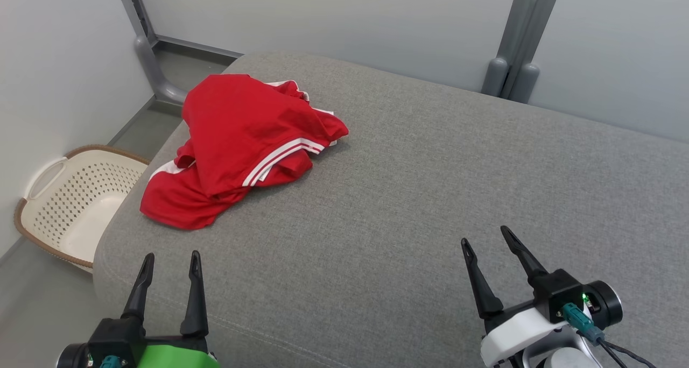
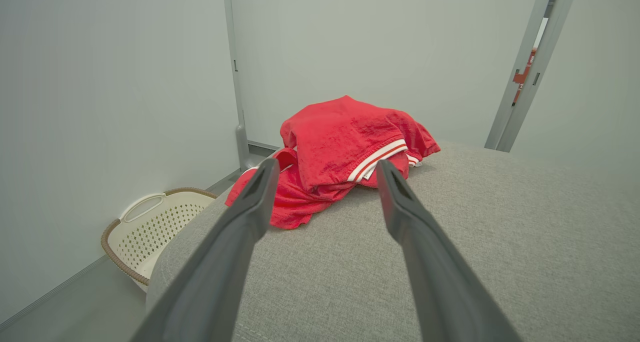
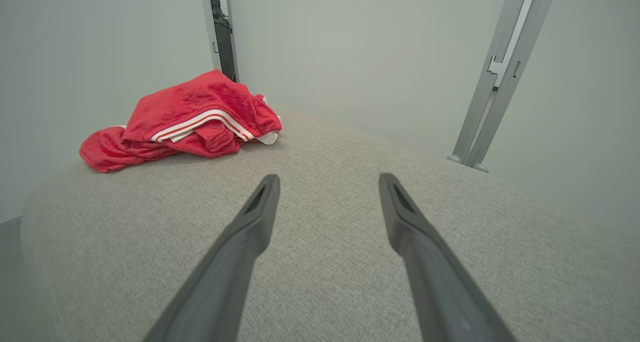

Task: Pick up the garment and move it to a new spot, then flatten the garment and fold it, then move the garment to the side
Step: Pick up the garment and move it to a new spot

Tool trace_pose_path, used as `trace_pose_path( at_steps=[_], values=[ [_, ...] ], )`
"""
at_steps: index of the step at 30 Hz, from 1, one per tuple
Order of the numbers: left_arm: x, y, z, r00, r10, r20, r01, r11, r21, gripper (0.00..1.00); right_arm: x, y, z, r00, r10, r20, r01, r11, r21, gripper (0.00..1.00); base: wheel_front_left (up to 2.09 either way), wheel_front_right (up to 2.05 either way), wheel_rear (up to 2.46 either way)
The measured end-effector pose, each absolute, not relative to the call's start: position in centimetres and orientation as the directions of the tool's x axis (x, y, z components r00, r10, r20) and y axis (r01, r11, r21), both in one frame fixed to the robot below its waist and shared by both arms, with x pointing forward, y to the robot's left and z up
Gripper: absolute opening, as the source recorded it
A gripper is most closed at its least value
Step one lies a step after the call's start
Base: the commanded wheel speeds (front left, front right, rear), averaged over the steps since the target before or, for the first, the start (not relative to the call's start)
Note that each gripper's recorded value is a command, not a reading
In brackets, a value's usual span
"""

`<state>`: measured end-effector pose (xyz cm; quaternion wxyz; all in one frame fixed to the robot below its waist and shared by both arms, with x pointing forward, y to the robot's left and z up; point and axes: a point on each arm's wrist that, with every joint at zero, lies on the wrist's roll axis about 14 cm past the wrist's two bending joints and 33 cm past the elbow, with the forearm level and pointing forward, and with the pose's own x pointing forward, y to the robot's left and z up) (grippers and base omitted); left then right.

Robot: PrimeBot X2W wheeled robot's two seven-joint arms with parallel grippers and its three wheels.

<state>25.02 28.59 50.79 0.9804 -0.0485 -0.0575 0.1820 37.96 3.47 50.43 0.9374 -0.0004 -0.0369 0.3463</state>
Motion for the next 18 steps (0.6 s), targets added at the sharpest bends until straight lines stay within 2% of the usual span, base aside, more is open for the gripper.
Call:
trace_pose_path(
  at_steps=[8, 18],
  values=[
    [27.1, 28.3, 52.1, 0.936, 0.331, 0.124, -0.322, 0.943, -0.086, 1.00, 39.0, 3.3, 50.0, 0.762, 0.644, 0.065, -0.643, 0.765, -0.041, 1.00, 0.00, 0.00, 0.00],
    [35.4, 30.1, 58.0, 0.941, 0.218, 0.259, -0.242, 0.968, 0.065, 1.00, 43.3, 0.3, 49.0, 0.796, 0.602, 0.067, -0.593, 0.797, -0.111, 1.00, 0.00, 0.00, 0.00]
  ],
)
